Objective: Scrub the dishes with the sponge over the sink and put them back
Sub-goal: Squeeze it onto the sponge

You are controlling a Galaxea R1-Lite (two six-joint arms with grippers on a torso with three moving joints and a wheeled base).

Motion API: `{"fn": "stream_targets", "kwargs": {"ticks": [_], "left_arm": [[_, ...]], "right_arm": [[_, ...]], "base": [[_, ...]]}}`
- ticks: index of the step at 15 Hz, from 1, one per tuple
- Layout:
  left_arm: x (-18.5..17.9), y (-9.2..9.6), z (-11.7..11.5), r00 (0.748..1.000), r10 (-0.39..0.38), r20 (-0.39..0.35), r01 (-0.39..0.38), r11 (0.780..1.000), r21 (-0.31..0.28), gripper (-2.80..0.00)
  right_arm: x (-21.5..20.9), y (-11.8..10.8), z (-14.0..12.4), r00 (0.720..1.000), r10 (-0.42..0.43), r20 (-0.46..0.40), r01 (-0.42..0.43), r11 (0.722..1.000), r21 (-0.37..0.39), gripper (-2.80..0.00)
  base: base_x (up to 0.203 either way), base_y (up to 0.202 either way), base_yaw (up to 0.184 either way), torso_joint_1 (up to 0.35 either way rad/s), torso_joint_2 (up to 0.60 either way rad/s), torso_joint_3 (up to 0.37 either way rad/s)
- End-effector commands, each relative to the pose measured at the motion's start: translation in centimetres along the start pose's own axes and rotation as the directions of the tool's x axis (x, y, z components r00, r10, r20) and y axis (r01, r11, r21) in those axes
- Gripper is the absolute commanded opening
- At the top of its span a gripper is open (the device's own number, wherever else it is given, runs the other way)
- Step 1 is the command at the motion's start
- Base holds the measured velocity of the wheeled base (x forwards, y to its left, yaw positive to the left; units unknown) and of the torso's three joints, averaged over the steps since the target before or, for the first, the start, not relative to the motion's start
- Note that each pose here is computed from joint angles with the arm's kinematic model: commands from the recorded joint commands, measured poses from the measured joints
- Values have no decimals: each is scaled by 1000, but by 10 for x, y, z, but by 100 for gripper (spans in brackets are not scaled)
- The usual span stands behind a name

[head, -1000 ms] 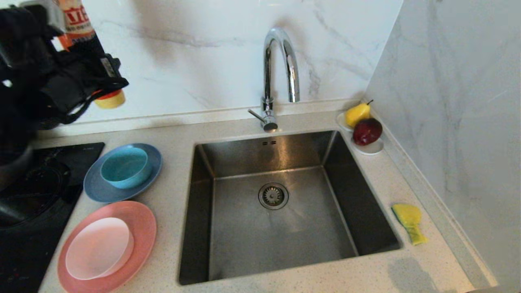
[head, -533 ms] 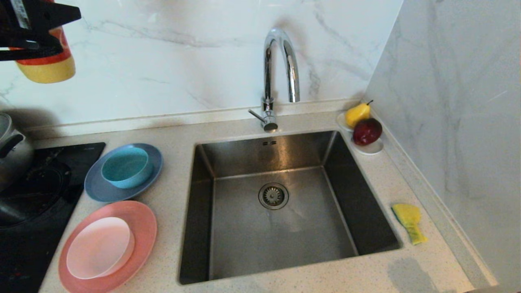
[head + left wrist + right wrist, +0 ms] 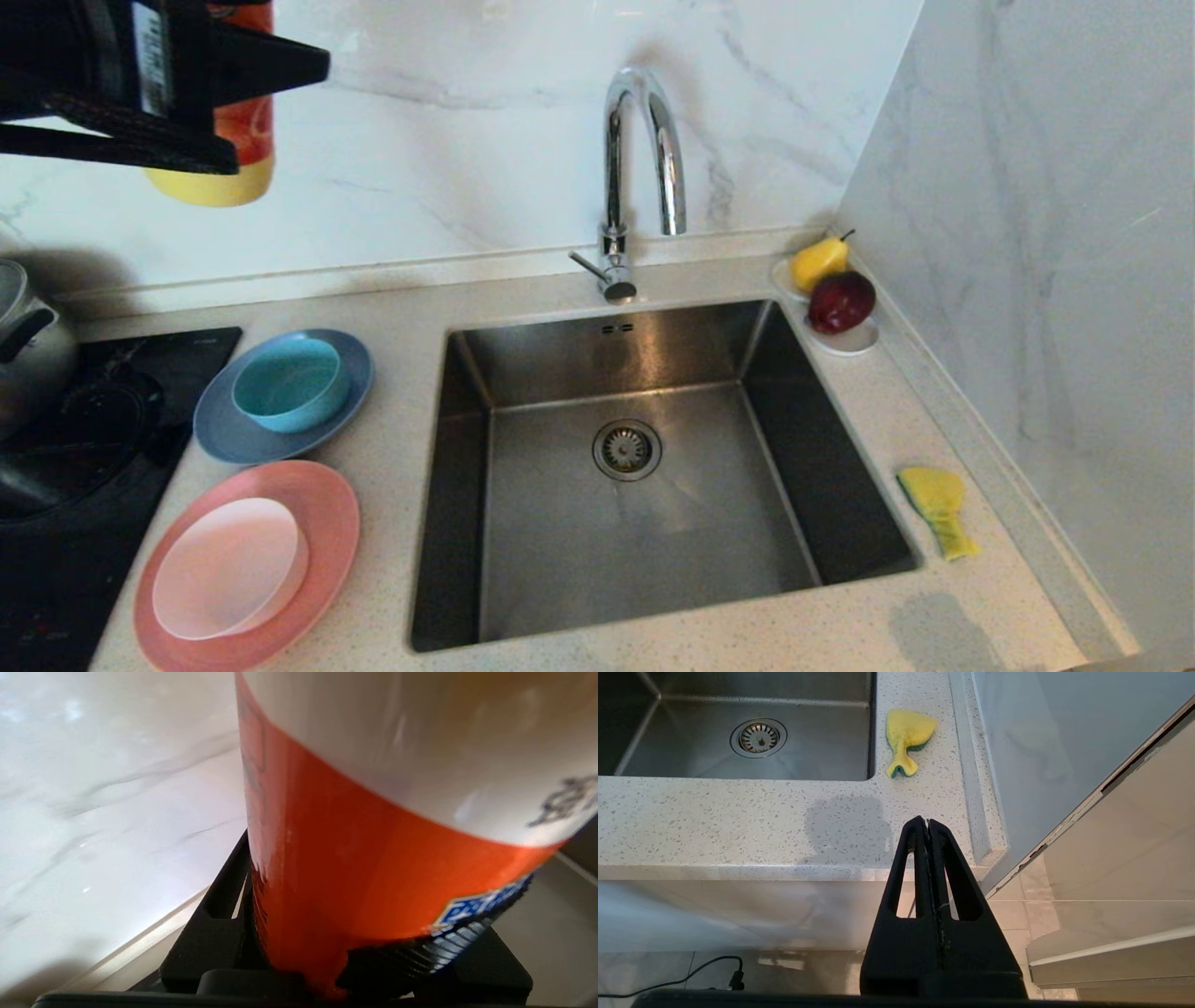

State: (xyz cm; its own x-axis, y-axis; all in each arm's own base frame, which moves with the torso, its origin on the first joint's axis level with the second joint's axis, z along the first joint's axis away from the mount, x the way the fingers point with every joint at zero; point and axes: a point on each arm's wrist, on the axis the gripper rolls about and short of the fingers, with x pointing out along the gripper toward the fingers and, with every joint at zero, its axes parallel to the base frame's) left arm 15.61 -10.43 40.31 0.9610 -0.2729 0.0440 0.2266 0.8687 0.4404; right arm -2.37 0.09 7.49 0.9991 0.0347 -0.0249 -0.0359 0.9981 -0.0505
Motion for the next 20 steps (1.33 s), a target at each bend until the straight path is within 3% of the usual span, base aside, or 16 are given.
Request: {"fn": "stream_targets", "kwargs": {"ticks": [1, 6, 11, 20], "left_arm": [[24, -30, 3, 997, -80, -21, 81, 996, 25, -280], [56, -84, 16, 984, -176, 3, 175, 981, 78, -280], [81, -126, 40, 980, -172, 104, 161, 981, 108, -280], [78, -192, 57, 972, -205, 117, 186, 970, 153, -280]], "right_arm": [[0, 0, 0, 1000, 1, -1, -1, 1000, -1, -280], [0, 0, 0, 1000, 1, 0, -1, 1000, -1, -280], [0, 0, 0, 1000, 1, -3, -1, 1000, -1, -280], [0, 0, 0, 1000, 1, 0, -1, 1000, -1, -280]], "base": [[0, 0, 0, 0, 0, 0], [0, 0, 0, 0, 0, 0], [0, 0, 0, 0, 0, 0], [0, 0, 0, 0, 0, 0]]}}
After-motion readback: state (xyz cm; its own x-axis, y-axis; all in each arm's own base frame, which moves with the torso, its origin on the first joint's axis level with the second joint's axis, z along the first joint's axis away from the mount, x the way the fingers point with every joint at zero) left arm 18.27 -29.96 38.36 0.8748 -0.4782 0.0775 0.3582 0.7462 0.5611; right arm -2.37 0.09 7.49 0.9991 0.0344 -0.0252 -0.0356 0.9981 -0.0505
